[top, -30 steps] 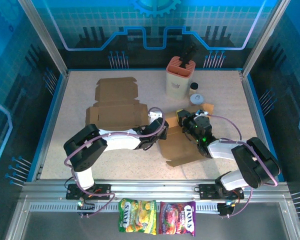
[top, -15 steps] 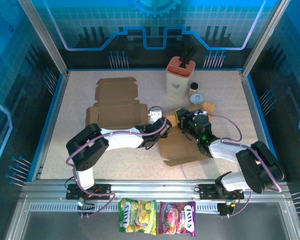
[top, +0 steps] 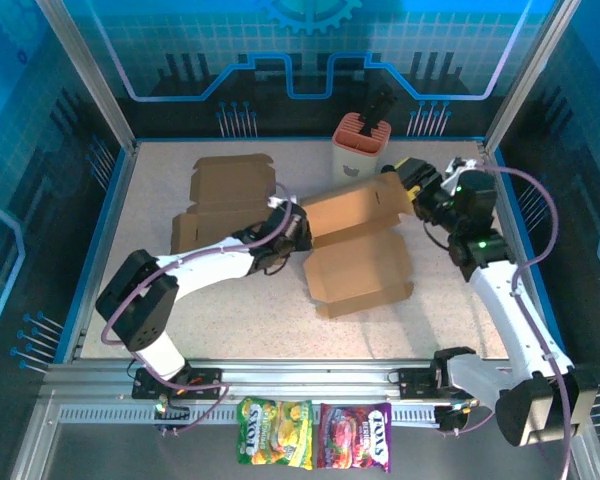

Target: Fold the paper box

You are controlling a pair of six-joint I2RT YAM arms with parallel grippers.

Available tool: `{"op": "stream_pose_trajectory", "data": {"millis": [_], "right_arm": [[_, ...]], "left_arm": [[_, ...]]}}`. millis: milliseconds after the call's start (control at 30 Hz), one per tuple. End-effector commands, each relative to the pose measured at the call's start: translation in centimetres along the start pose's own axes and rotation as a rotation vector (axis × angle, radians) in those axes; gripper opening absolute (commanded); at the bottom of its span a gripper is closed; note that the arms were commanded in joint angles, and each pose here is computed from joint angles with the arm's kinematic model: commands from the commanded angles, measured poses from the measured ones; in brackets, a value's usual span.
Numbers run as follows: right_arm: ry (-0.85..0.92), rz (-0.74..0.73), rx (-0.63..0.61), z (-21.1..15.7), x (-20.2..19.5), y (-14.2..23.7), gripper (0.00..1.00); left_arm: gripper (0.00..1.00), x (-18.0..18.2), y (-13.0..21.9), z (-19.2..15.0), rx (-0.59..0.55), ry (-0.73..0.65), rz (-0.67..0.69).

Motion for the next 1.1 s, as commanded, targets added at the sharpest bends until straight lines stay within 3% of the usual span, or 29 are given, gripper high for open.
{"op": "stream_pose_trajectory", "data": {"millis": [0,133,267,333,400,467,600,767,1067], "right_arm": [[0.158,-0.089,0.095,0.4,-0.8,1.6,0.70],[0.302,-0.085,0.034,3.0,1.7,2.4,0.61],[0.325,-0.037,0.096,3.5,2.6,0.6,0.50],[0.307,-0.010,0.133,3.5,2.8,-0.3,0.48],[0.278,0.012,0.167,3.3,2.9,-1.1,0.53],[0.258,0.028,0.215,2.8,3.0,-1.9,0.58],[0.241,0.009,0.292,1.5,2.9,-2.5,0.47],[0.218,0.030,0.346,-1.1,2.6,-2.7,0.48],[0.143,0.046,0.300,-2.8,1.5,-1.1,0.50]], "left_arm": [[0.00,-1.0,2.0,1.4,0.131,-0.021,-0.200],[0.00,0.4,3.2,3.4,0.211,0.029,-0.339],[0.00,1.7,3.9,5.6,0.269,0.143,-0.504],[0.00,2.0,3.9,6.4,0.288,0.183,-0.560],[0.00,2.1,3.8,6.9,0.293,0.207,-0.602],[0.00,2.2,3.5,7.2,0.306,0.228,-0.611],[0.00,2.4,3.0,7.5,0.310,0.263,-0.613],[0.00,2.5,3.0,7.7,0.304,0.269,-0.595],[0.00,2.8,2.9,7.4,0.306,0.274,-0.580]]}}
Point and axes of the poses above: each hand's point on the last joint's axis, 136 mm out from that joint toward the fingers, its own y axis back along the fingers, its own x axis along the line the jaws close on, z = x × y, the point moved 5 cm from there along y, back along the fingers, and after that the axes turned 6 degrees about y, right-handed, at the moved point
